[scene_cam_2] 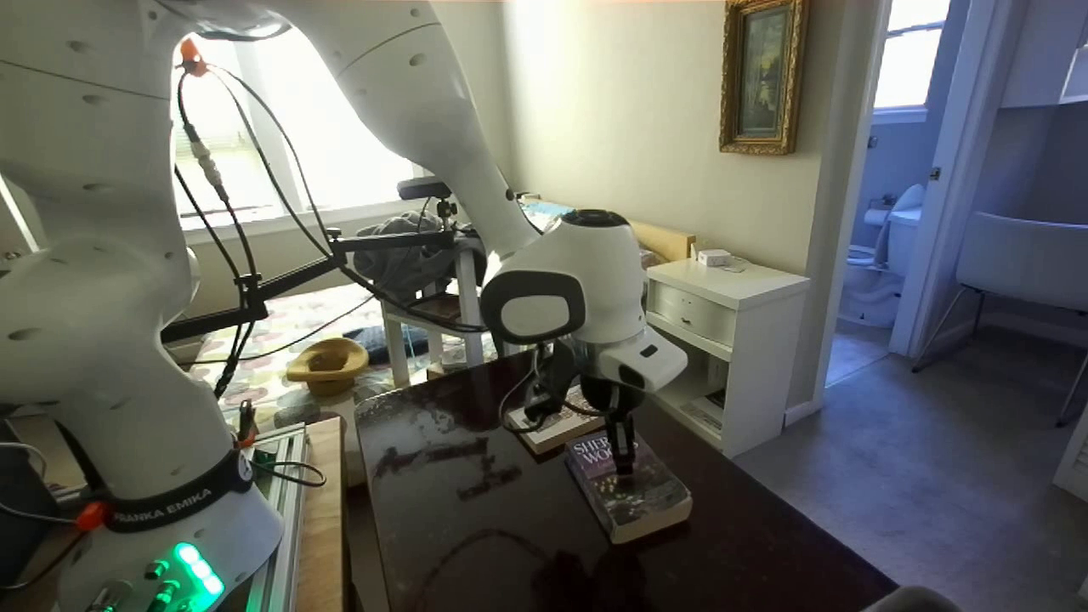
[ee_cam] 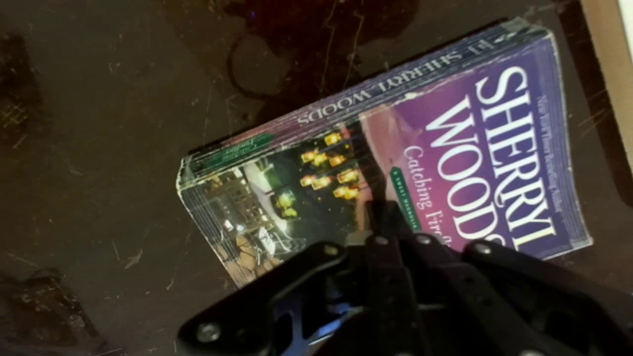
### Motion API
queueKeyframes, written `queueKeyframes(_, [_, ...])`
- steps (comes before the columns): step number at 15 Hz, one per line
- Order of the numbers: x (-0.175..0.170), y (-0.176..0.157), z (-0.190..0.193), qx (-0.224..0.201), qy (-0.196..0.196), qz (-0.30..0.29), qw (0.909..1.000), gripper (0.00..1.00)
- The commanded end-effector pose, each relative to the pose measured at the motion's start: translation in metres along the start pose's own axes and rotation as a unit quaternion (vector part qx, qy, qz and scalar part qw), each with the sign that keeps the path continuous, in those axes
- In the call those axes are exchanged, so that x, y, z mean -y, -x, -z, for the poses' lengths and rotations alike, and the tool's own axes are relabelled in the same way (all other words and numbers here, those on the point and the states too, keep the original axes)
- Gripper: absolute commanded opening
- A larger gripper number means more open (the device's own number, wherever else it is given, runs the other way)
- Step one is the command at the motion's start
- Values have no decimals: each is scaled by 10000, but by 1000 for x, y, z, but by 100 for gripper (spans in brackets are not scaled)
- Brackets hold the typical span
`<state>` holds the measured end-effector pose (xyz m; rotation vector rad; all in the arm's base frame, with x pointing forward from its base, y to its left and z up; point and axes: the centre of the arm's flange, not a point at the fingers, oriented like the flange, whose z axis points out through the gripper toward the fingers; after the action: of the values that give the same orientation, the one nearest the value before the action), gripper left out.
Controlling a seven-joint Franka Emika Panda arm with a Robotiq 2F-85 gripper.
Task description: Rotate the book on the right.
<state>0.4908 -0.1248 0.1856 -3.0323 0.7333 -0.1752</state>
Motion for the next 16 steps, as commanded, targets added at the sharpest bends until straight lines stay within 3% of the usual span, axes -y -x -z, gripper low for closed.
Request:
queueKeyframes(1, [1, 11, 26, -20, -147, -148, 9998, 0])
queueKeyframes(4, [6, 17, 51, -4, -315, 189, 9993, 0])
queueKeyframes(7, [16, 25, 53, 438, -367, 1067, 9926, 0])
queueKeyframes(10, [19, 30, 46, 544, -216, 1952, 9790, 0])
queueKeyframes(16, [14, 31, 18, 322, 86, 3262, 9447, 0])
